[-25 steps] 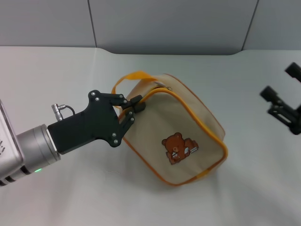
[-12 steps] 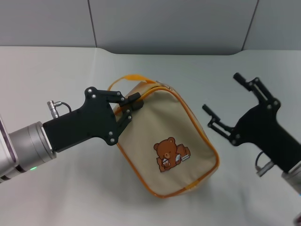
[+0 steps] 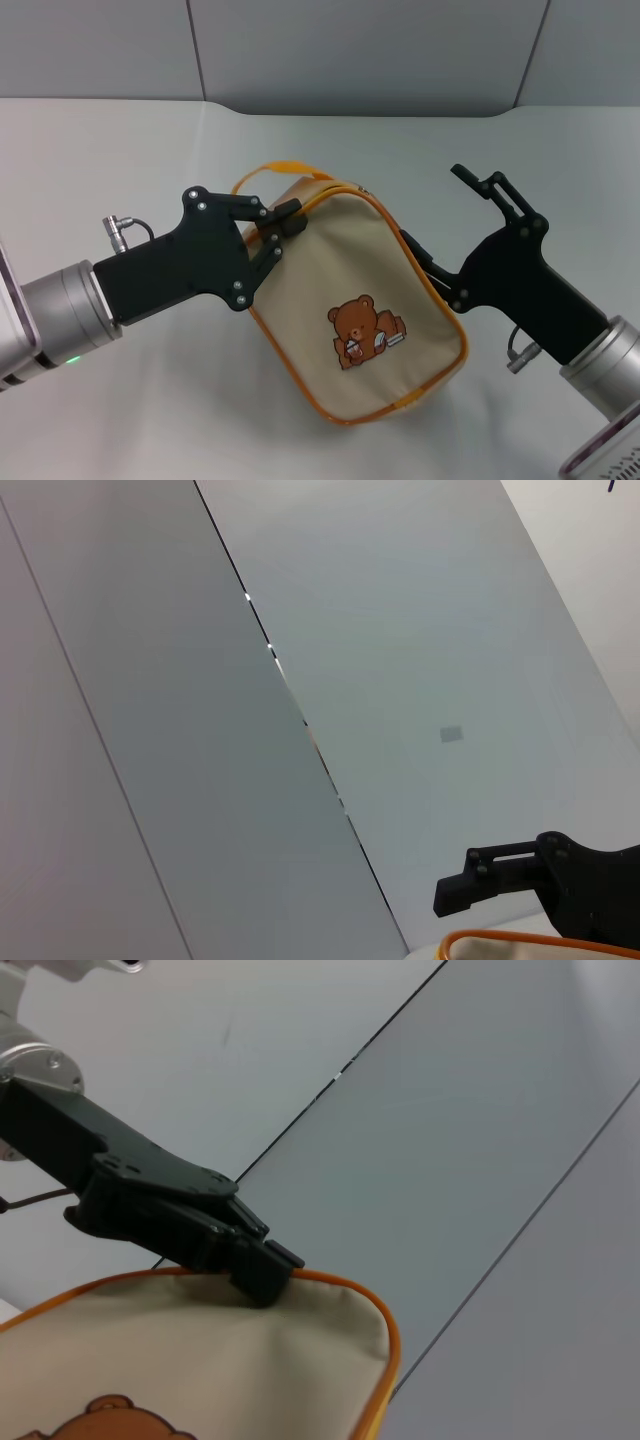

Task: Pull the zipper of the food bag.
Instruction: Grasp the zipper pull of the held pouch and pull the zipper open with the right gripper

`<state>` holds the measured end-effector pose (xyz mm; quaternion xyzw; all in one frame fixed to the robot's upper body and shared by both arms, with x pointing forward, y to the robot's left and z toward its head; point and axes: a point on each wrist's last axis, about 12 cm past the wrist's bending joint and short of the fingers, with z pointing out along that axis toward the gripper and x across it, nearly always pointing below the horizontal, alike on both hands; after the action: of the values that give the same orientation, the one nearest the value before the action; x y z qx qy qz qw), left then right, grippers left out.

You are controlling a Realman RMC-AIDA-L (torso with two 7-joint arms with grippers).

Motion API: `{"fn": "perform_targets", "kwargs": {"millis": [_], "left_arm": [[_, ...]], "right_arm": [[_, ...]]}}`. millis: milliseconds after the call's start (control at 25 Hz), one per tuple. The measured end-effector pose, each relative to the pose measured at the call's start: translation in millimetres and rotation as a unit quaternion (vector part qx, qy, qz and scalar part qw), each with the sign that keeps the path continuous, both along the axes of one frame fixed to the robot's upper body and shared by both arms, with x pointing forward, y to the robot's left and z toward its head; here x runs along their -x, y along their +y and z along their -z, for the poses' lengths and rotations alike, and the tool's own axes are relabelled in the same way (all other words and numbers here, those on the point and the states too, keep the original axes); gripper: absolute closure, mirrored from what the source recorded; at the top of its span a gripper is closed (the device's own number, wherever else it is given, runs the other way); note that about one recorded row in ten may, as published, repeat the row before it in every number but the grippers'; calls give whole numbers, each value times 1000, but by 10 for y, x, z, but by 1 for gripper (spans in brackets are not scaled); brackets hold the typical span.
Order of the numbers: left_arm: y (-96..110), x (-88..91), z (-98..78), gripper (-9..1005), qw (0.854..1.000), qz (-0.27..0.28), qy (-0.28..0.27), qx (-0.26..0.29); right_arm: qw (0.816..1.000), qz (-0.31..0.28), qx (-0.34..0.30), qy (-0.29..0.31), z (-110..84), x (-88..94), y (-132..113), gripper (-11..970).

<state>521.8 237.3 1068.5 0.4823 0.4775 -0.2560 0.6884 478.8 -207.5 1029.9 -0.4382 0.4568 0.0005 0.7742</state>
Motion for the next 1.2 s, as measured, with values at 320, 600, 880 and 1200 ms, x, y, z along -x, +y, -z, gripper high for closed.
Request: {"fn": "perform_targets", "kwargs": {"millis": [320,600,880,1200], "left_arm": [[-12,11,4,939,1000,4,2,2],[-18,18,2,939,1000,8,2,3],[-18,34,7,939,1000,11,2,4],[-22,27,1,940,1000,11,1,4]], "right_arm": [[999,-34,6,2,-46,-101,183,158],[999,-45,1,0,-100,-176,295,158],[999,-47,-4,1,-111,-179,324,158],[999,-53,5,1,-81,-131,317,611]]}}
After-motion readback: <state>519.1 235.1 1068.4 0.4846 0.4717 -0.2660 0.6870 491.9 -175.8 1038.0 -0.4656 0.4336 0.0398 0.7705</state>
